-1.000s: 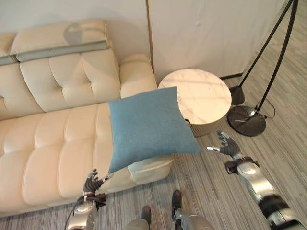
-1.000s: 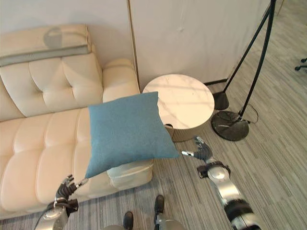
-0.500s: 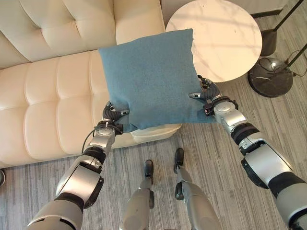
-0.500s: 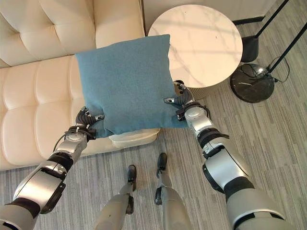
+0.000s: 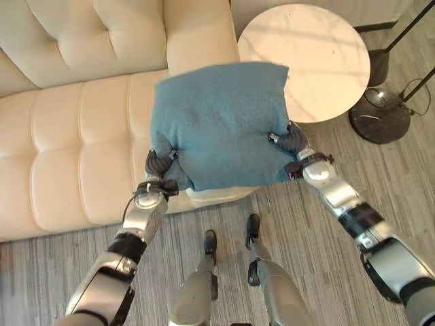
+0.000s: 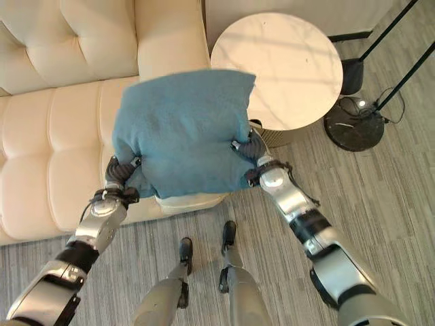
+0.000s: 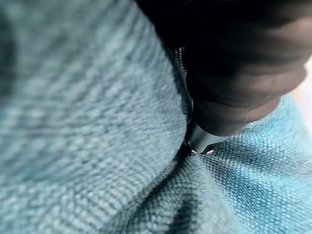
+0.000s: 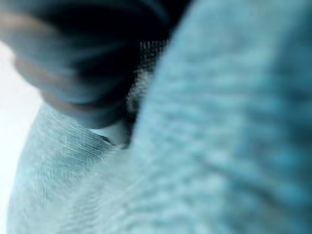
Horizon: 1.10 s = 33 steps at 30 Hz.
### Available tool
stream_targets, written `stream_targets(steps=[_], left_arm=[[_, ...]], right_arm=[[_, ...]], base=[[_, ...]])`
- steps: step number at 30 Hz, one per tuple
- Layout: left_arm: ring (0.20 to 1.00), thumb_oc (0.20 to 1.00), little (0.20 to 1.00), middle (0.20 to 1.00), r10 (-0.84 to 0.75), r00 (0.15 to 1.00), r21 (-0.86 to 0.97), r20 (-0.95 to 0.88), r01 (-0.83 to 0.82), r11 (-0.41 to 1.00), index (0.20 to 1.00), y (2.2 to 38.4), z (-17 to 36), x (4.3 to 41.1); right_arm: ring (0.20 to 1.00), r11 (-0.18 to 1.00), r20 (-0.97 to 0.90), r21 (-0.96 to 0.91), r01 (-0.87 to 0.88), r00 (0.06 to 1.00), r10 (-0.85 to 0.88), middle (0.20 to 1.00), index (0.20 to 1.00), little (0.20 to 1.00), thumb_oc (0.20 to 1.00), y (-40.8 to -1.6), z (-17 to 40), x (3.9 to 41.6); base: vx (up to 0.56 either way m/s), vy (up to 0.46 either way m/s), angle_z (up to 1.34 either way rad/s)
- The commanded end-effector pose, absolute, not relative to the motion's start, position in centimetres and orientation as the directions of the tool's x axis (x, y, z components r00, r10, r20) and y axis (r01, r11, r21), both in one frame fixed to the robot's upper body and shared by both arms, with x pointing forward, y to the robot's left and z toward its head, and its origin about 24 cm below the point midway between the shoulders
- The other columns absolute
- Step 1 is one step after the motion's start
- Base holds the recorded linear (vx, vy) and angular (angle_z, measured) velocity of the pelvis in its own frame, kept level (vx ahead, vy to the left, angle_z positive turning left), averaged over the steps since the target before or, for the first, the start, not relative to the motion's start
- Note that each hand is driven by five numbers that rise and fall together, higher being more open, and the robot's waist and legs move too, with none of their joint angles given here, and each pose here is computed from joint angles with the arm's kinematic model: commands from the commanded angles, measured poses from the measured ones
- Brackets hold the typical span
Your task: Pick up all the scattered cushions and arrange them neatly on the sofa.
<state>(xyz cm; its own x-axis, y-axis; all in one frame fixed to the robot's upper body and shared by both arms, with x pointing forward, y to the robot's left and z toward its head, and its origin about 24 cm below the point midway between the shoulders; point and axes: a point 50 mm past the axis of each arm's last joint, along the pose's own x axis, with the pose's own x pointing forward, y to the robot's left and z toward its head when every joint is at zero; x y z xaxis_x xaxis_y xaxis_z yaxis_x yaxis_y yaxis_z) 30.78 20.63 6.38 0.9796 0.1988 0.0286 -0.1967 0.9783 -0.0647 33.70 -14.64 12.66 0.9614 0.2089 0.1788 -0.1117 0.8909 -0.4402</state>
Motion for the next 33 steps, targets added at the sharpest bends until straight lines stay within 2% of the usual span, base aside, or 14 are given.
stream_targets(steps=[1,5,9,14,20,25,33], left_arm=[[0.200,0.200,0.200,0.200,0.031,0.968,-0.091,0.249,-0.008,0.996,0.200,16.7,9.7,30.7],[0.200,0.200,0.200,0.200,0.052,0.971,-0.060,0.232,-0.039,0.997,0.200,19.0,8.4,26.1],[0.200,0.200,0.200,0.200,0.071,0.963,-0.034,0.261,-0.064,0.997,0.200,20.0,8.8,24.2],[0.200,0.200,0.200,0.200,0.043,0.952,0.033,0.302,-0.056,0.998,0.200,20.3,9.8,24.3],[0.200,0.200,0.200,0.200,0.051,0.964,0.008,0.260,-0.054,0.998,0.200,20.4,9.1,24.2],[0.200,0.200,0.200,0.200,0.066,0.958,-0.045,0.279,-0.056,0.997,0.200,20.1,9.4,24.4],[0.200,0.200,0.200,0.200,-0.022,0.954,-0.101,0.299,0.055,0.993,0.200,18.0,9.7,24.5]], right_arm=[[0.200,0.860,0.361,-0.432,-0.270,0.823,0.440,0.200,0.200,0.200,0.200,-10.1,14.4,30.7],[0.200,0.904,0.403,-0.299,-0.306,0.818,0.410,0.200,0.200,0.200,0.200,-12.8,13.3,26.0],[0.200,0.926,0.449,-0.241,-0.289,0.813,0.371,0.200,0.200,0.200,0.200,-13.6,13.7,24.1],[0.200,0.943,0.492,-0.190,-0.272,0.805,0.332,0.200,0.200,0.200,0.200,-13.8,14.1,23.6],[0.200,0.959,0.486,-0.180,-0.220,0.827,0.281,0.200,0.200,0.200,0.200,-14.6,14.0,24.1],[0.200,0.955,0.529,-0.177,-0.237,0.795,0.296,0.200,0.200,0.200,0.200,-14.2,15.4,24.8],[0.200,0.944,0.510,-0.244,-0.224,0.798,0.321,0.200,0.200,0.200,0.200,-14.8,15.4,24.5]], base=[[0.11,0.070,-0.15],[0.09,0.089,-0.11],[-0.09,0.039,-0.19],[-0.38,-0.051,-0.41],[-0.28,-0.137,0.32],[-0.39,-0.076,0.27],[-0.23,-0.002,0.88]])
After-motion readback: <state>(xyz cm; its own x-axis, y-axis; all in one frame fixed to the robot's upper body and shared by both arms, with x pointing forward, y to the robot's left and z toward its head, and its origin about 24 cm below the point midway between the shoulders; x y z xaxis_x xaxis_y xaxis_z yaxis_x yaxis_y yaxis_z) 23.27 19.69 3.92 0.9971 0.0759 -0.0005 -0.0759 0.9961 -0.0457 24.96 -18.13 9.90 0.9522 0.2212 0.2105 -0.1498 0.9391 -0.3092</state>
